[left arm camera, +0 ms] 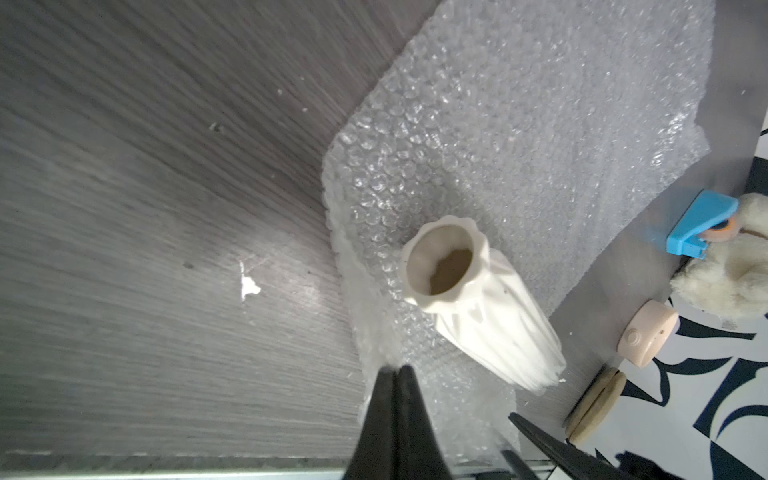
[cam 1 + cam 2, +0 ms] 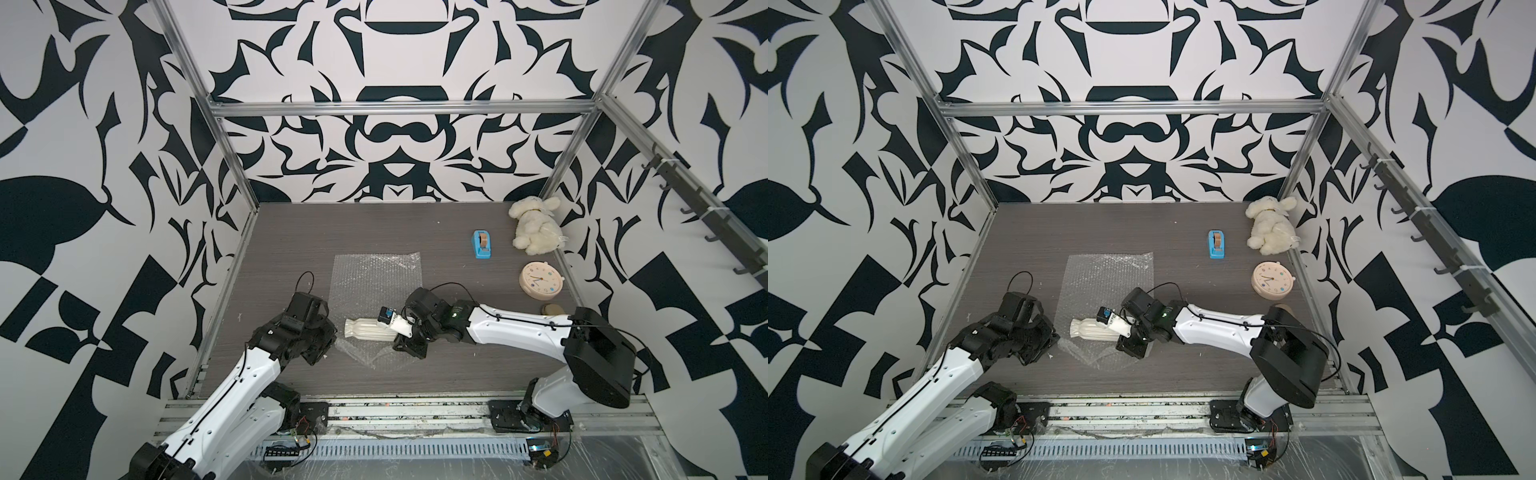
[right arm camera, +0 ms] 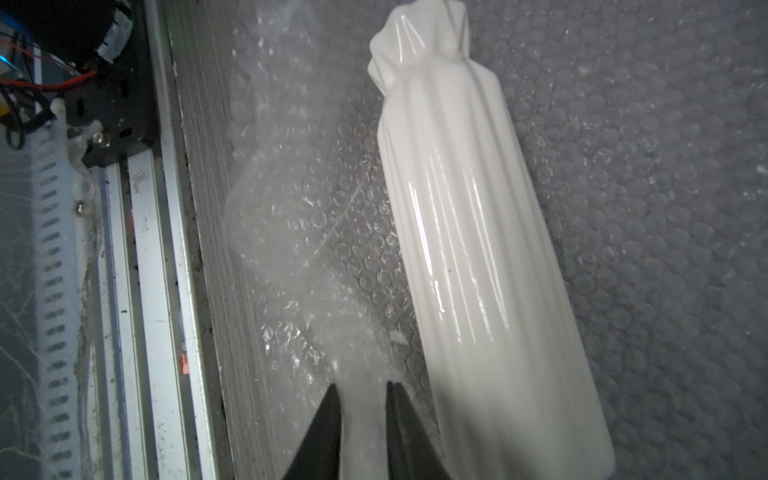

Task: Wrap vases in bubble wrap
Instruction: Wrap the vase in bubble wrap.

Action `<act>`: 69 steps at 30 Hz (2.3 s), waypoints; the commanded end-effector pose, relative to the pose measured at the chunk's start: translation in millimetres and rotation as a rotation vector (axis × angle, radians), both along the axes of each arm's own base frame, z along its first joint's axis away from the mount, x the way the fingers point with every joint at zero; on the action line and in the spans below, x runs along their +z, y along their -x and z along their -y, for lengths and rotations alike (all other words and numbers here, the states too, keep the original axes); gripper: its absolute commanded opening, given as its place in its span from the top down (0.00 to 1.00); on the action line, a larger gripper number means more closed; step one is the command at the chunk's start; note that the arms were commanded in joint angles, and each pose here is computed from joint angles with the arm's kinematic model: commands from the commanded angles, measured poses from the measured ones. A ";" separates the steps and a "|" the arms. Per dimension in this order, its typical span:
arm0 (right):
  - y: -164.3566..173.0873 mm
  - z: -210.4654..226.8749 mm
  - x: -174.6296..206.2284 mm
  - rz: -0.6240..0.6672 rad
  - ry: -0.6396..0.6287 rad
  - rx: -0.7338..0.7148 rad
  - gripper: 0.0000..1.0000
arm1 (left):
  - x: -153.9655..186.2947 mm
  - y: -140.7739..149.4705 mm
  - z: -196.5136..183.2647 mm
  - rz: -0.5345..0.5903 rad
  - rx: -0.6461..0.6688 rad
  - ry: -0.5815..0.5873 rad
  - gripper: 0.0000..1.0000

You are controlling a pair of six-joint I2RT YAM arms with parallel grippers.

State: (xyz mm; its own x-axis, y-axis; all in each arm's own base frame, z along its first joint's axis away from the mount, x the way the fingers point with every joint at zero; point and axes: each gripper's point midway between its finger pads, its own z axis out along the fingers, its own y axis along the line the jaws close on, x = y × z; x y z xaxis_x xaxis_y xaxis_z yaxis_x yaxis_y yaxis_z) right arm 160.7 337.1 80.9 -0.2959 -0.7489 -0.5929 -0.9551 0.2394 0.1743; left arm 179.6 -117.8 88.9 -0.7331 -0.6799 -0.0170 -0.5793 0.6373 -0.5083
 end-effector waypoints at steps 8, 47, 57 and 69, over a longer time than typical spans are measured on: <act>0.0 -7.2 42.7 0.133 -0.084 0.059 0.33 | 11.7 -29.1 -7.1 0.010 0.164 0.086 1.00; -72.5 -17.6 -5.4 0.074 0.081 0.013 0.99 | 37.7 -48.9 -5.9 0.101 0.081 0.108 0.36; -82.3 -20.6 -5.7 0.039 0.059 -0.007 0.99 | 6.3 -29.1 49.8 0.098 0.089 0.140 0.24; -84.9 -19.5 -4.6 0.015 0.044 -0.013 0.99 | -32.2 -51.6 72.5 0.070 0.063 0.077 0.05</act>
